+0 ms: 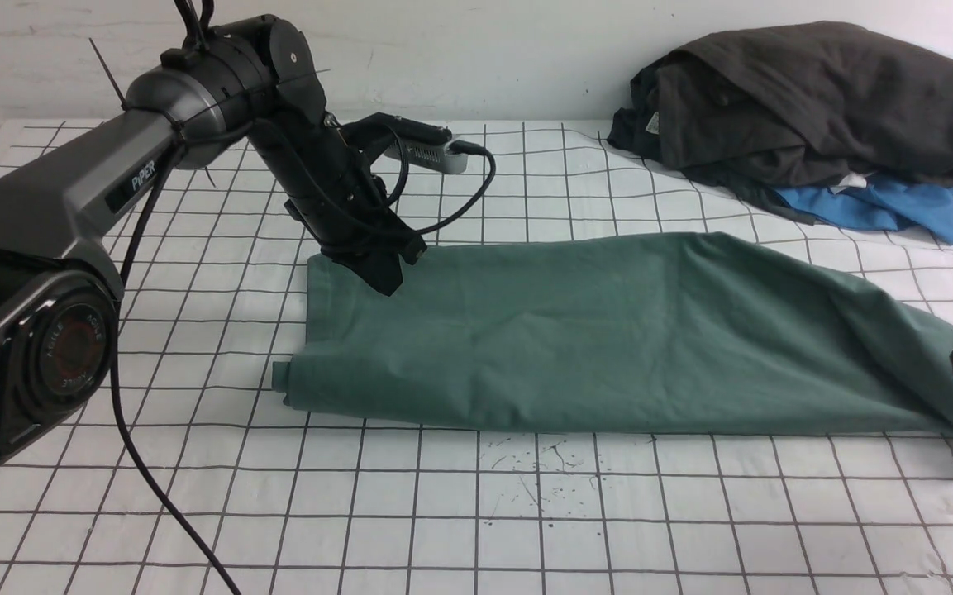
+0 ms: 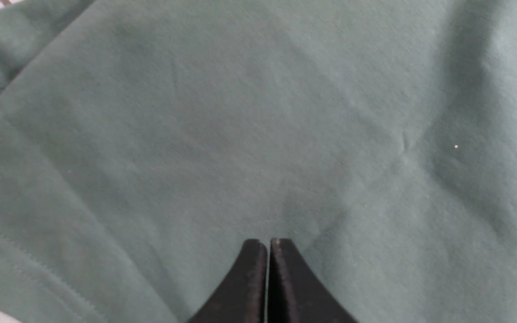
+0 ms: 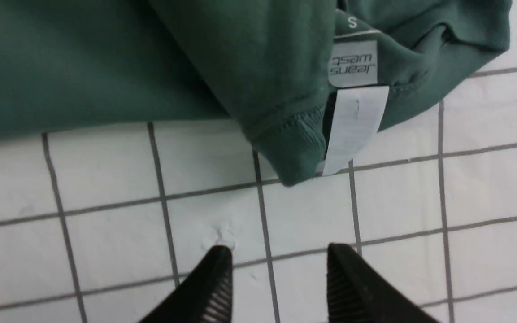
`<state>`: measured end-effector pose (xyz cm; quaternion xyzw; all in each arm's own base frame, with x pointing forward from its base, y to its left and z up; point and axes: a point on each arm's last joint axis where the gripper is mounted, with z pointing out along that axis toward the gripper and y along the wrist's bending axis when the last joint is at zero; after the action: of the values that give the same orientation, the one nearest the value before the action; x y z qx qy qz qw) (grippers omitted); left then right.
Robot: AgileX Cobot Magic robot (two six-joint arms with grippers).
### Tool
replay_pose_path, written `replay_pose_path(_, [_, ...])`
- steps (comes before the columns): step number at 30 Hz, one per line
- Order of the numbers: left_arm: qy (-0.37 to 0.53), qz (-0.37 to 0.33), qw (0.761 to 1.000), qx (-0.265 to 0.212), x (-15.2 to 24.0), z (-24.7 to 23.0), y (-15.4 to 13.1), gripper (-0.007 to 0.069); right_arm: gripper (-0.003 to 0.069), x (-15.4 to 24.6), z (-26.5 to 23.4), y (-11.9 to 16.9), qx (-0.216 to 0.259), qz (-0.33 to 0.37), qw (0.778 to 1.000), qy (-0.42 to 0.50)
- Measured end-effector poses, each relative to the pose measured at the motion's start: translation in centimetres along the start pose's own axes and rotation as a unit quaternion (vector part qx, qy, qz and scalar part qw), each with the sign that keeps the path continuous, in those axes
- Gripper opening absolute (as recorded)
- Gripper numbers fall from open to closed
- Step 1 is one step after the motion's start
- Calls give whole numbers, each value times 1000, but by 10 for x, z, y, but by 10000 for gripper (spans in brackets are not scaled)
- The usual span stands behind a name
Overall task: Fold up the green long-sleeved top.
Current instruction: Use the right arm to clamp the right edge of the fabric
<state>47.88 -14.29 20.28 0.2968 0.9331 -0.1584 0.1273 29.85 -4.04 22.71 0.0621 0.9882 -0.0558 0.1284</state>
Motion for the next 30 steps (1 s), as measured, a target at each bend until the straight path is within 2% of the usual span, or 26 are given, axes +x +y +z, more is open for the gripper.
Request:
replay_pose_path(3, [0, 0, 1000, 0, 0, 0, 0, -7, 482, -6, 17, 1, -9, 7, 1000, -15])
replay_pose_path(6, [0, 0, 1000, 0, 0, 0, 0, -7, 551, -13, 43, 4, -12, 9, 1000, -13])
replay_pose_path(11, [4, 3, 1000, -7, 1, 0, 1, -7, 541, -20, 65, 4, -3, 15, 1000, 4])
replay_pose_path(15, [6, 5, 1000, -10, 1, 0, 2, -7, 431, -28, 64, 2, 10, 13, 1000, -9])
replay_pose_path(17, [6, 5, 1000, -10, 1, 0, 2, -7, 311, -34, 59, 1, 13, 11, 1000, -13])
replay_pose_path(18, [6, 5, 1000, -10, 1, 0, 2, -7, 298, -35, 58, 1, 14, 11, 1000, -13])
replay_pose_path(19, [6, 6, 1000, -10, 1, 0, 2, -7, 175, -38, 52, 0, 15, 1, 1000, -3])
replay_pose_path(20, [6, 6, 1000, -10, 1, 0, 2, -7, 175, -39, 51, 0, 16, -1, 1000, -2])
replay_pose_path(21, [6, 8, 1000, -10, 1, 0, 2, -7, 77, -43, 45, -1, 15, -14, 1000, 9])
replay_pose_path(22, [6, 9, 1000, -10, 1, 0, 2, -7, 41, -46, 38, -1, 14, -25, 999, 21])
replay_pose_path(27, [6, 9, 1000, -10, 1, 0, 2, -7, 29, -68, 7, -11, 11, -51, 998, 25])
replay_pose_path(30, [6, 9, 1000, -11, 1, 0, 2, -7, 29, -80, -1, -22, 4, -43, 999, 25])
